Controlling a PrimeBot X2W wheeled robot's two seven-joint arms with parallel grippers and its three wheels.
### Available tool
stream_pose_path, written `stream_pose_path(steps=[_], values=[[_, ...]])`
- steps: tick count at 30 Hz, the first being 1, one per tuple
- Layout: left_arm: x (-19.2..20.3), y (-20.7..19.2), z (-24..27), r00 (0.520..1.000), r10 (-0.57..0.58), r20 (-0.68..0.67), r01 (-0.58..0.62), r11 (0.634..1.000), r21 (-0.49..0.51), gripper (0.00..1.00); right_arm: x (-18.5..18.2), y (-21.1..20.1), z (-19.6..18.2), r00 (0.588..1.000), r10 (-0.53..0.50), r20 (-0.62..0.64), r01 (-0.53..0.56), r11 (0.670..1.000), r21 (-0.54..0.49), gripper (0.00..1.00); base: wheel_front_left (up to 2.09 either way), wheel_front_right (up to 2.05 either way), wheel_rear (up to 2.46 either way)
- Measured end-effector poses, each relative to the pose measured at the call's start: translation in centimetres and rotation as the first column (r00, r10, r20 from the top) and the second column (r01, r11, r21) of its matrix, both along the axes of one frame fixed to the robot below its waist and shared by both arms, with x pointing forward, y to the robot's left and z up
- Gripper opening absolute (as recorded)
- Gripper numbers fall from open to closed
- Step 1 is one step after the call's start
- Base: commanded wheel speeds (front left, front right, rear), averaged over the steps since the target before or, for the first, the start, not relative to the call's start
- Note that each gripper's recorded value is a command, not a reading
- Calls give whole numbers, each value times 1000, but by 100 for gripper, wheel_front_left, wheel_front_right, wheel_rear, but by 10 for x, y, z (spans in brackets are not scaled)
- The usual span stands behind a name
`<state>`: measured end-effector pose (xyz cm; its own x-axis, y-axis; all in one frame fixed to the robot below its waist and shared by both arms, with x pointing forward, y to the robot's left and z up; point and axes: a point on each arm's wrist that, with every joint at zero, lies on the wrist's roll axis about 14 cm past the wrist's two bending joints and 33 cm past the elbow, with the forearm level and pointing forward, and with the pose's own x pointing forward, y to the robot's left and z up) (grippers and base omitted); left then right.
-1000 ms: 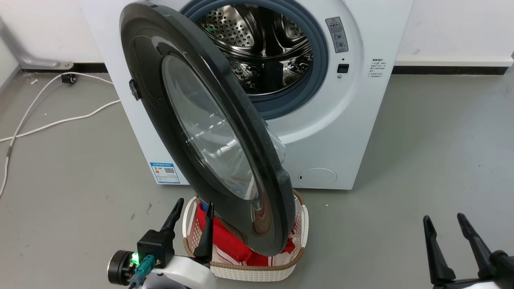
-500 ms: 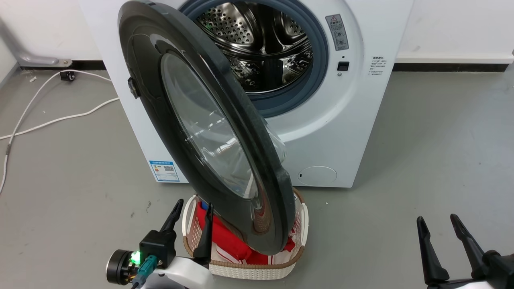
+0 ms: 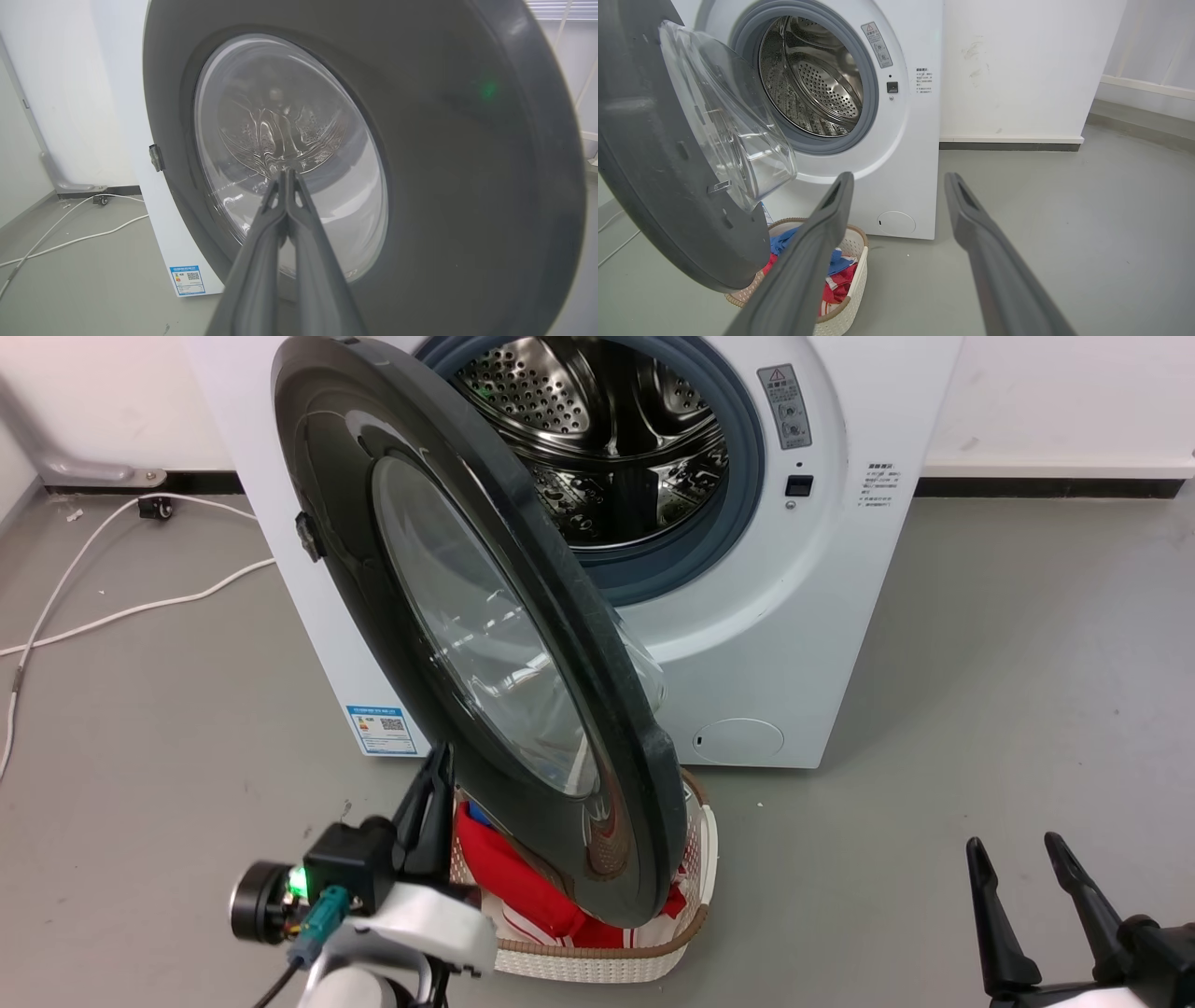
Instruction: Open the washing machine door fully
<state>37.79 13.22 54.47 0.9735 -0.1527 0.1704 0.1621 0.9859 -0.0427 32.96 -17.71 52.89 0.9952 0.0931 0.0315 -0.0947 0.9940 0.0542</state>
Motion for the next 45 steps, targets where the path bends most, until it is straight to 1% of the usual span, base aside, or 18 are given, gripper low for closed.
stream_pose_path(steps=[3,6,12,18,23,26,31,35,37,41,42,45], values=[[5,0,23,998,2,58,-2,1000,-3,0,1,-1,0,1000,-3,0,3,1000,-3,100,0,0,0],[10,0,55,989,4,146,-2,1000,-9,0,2,-1,0,1000,-4,0,4,1000,-2,100,0,0,0],[8,-11,123,949,-10,316,21,999,-30,0,4,-3,0,1000,-12,0,12,1000,0,100,0,0,0],[-10,-50,175,891,-114,439,145,989,-39,0,4,-4,-3,1000,-17,-12,17,1000,4,100,0,0,0],[-26,-93,187,856,-256,450,298,954,-23,0,3,-4,-7,999,-21,-24,21,1000,8,100,0,0,0],[-35,-118,184,839,-341,423,382,924,-12,0,3,-5,-9,999,-24,-28,24,1000,9,100,0,0,0],[-46,-153,164,820,-470,327,499,867,-5,0,2,-6,-10,999,-28,-37,29,1000,10,100,0,0,0],[-52,-177,126,813,-553,183,566,824,-27,0,1,-7,-12,999,-30,-45,31,999,12,100,0,0,0],[-54,-184,106,810,-577,108,583,812,-38,0,1,-7,-13,998,-32,-46,32,999,13,100,0,0,0],[-53,-190,62,812,-582,-47,579,812,-73,0,1,-8,-15,998,-34,-57,35,999,18,100,0,0,0],[-50,-190,36,812,-569,-132,562,823,-90,0,1,-8,-17,997,-35,-65,37,999,20,100,0,0,0],[-43,-185,15,817,-543,-195,533,840,-102,0,2,-9,-20,996,-37,-76,39,999,23,100,0,0,0]])
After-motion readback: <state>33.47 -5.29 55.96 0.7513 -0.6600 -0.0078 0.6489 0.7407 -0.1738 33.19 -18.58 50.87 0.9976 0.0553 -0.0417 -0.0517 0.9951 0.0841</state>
